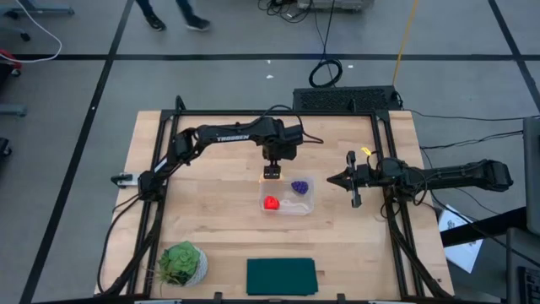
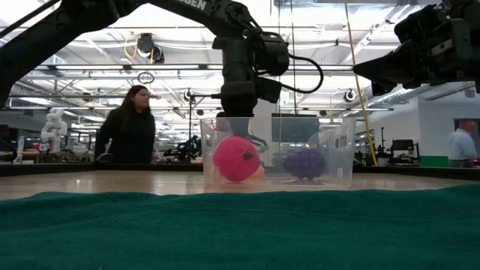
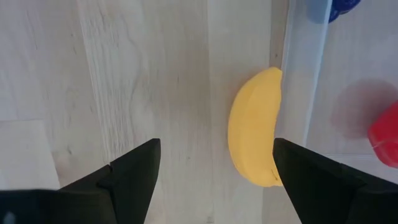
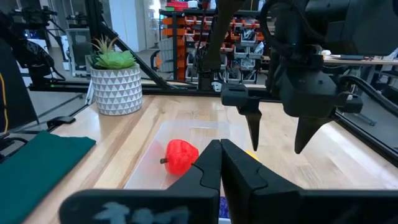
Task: Pick and placing Produce into tupperware
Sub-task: Put the banana into the transparent bin
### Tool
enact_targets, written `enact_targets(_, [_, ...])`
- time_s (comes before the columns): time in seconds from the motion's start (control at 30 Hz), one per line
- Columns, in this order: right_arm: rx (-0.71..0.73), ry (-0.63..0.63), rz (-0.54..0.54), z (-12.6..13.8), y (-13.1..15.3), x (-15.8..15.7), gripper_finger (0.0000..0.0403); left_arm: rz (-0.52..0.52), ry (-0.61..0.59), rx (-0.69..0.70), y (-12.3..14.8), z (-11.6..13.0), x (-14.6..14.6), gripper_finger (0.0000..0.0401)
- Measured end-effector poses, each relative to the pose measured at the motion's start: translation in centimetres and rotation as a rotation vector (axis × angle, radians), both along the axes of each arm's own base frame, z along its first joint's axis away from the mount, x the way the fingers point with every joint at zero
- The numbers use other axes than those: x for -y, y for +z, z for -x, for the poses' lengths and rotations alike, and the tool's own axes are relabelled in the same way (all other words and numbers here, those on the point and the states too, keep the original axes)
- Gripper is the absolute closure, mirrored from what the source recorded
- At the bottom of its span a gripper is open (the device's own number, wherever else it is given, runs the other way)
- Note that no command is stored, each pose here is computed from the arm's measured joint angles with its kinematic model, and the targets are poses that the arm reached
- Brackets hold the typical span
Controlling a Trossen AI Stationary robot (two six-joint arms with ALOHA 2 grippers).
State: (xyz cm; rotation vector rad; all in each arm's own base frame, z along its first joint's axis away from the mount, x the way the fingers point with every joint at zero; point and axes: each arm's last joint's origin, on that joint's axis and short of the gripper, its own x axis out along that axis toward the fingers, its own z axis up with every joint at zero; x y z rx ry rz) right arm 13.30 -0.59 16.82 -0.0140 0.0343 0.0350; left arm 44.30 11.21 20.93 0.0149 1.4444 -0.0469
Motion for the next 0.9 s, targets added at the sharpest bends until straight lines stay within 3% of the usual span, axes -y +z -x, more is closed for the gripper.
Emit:
enact_targets(0.67, [0.000,0.000,-0.005,0.0,0.0,0.0,0.0403,-0.005,-0.021,0.014,0.0,-0.4,1.2,0.0089])
enact_targets(0.9, [0.000,0.000,-0.005,0.0,0.0,0.0,0.0403,-0.003,-0.015,0.003,-1.4,-0.3,1.0,0.0089])
